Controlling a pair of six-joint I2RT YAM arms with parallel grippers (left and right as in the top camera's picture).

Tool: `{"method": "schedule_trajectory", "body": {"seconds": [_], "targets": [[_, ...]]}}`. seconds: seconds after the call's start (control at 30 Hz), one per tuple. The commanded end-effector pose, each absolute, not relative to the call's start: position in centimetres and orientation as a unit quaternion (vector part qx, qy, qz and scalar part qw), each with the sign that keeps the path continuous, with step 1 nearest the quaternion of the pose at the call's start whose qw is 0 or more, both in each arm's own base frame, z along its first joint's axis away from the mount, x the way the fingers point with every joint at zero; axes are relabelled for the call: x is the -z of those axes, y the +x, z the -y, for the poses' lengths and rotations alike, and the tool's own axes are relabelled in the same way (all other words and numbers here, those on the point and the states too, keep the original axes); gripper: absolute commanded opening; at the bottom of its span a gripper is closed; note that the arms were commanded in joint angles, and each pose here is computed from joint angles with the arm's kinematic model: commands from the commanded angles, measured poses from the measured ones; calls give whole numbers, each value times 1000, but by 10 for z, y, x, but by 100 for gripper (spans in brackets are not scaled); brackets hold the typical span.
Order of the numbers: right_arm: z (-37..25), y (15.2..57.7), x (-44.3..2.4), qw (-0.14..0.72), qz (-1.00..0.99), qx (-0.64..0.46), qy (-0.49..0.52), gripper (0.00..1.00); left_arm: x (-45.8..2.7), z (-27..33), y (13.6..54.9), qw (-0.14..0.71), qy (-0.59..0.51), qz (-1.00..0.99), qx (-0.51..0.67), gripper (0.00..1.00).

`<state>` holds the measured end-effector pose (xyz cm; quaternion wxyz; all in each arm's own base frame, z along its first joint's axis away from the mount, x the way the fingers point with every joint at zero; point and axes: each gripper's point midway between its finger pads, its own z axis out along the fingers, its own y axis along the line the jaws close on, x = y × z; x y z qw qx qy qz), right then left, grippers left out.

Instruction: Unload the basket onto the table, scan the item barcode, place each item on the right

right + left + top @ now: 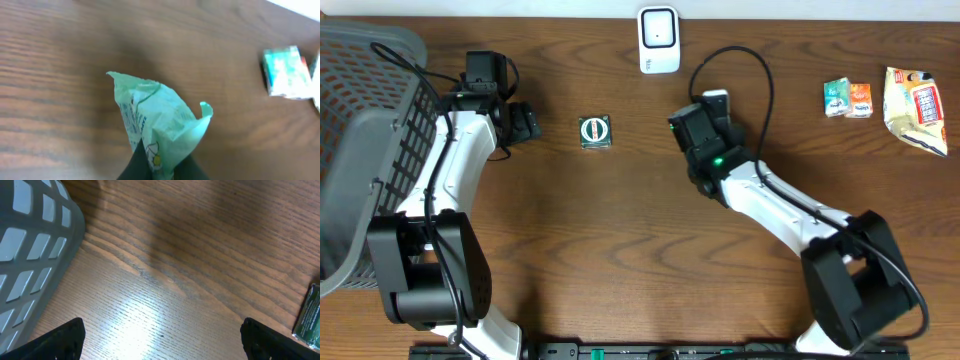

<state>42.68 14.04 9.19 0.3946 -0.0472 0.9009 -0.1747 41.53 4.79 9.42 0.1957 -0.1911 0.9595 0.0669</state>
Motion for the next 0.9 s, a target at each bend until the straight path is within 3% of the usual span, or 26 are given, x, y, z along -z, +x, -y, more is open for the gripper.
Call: {"method": "schedule_trajectory", "body": {"seconds": [0.0, 0.3, 0.57, 0.67, 0.77, 0.87], "targets": [[-143, 433, -76, 380, -882, 246, -134, 1, -92, -49, 414, 193, -185, -961, -71, 98], [-126, 430, -61, 354, -856, 339, -161, 1, -92, -49, 414, 193, -185, -961, -71, 98], [-187, 408, -25, 335, -887, 227, -224, 11, -92, -49, 414, 193, -185, -961, -71, 98], [-205, 400, -28, 342, -885, 215, -231, 36, -92, -49, 414, 193, -185, -961, -71, 98], [-220, 392, -34, 351, -888, 201, -219, 44, -92, -49, 414, 193, -185, -961, -71, 98], [-231, 389, -51, 361, -896, 180, -185, 44, -92, -49, 414, 193, -185, -961, -71, 98]]}}
